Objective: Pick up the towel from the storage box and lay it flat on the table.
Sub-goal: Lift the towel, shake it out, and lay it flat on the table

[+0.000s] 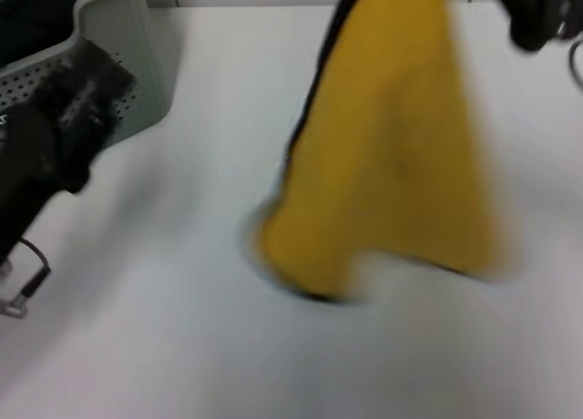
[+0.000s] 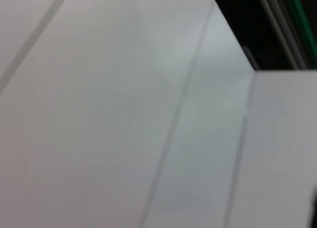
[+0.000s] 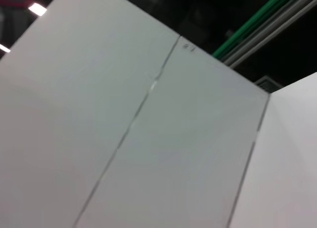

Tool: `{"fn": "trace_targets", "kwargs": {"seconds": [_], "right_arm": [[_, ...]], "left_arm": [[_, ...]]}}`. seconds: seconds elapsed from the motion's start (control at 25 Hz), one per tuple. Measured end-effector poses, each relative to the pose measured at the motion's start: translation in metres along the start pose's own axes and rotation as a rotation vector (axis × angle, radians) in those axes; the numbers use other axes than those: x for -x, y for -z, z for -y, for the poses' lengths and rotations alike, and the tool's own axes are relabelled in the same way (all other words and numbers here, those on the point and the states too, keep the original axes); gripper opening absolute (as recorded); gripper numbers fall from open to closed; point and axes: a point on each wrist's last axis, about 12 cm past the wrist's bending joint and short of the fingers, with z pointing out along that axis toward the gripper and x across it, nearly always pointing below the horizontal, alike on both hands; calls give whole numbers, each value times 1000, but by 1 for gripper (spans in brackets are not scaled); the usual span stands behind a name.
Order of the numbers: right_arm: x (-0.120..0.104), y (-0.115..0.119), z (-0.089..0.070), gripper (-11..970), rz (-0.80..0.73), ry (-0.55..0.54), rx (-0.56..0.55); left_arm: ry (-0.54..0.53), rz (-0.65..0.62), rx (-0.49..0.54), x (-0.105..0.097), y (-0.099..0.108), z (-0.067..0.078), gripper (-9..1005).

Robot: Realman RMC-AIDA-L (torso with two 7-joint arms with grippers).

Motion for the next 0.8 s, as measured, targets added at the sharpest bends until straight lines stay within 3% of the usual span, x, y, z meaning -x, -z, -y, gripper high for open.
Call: {"fn": "trace_targets", "kwargs": {"seconds": [0.16, 0.36, 0.8], "right_arm": [[5, 1, 15, 10, -18, 21, -20], [12, -4, 21, 10, -22, 25, 18], [2, -15, 21, 11, -70, 0, 69]], "left_arm": [[-9, -67, -89, -7, -7, 6, 391], [-18, -98, -197, -16, -28, 10, 564], [-87, -23, -384, -7, -90, 7, 580]]}}
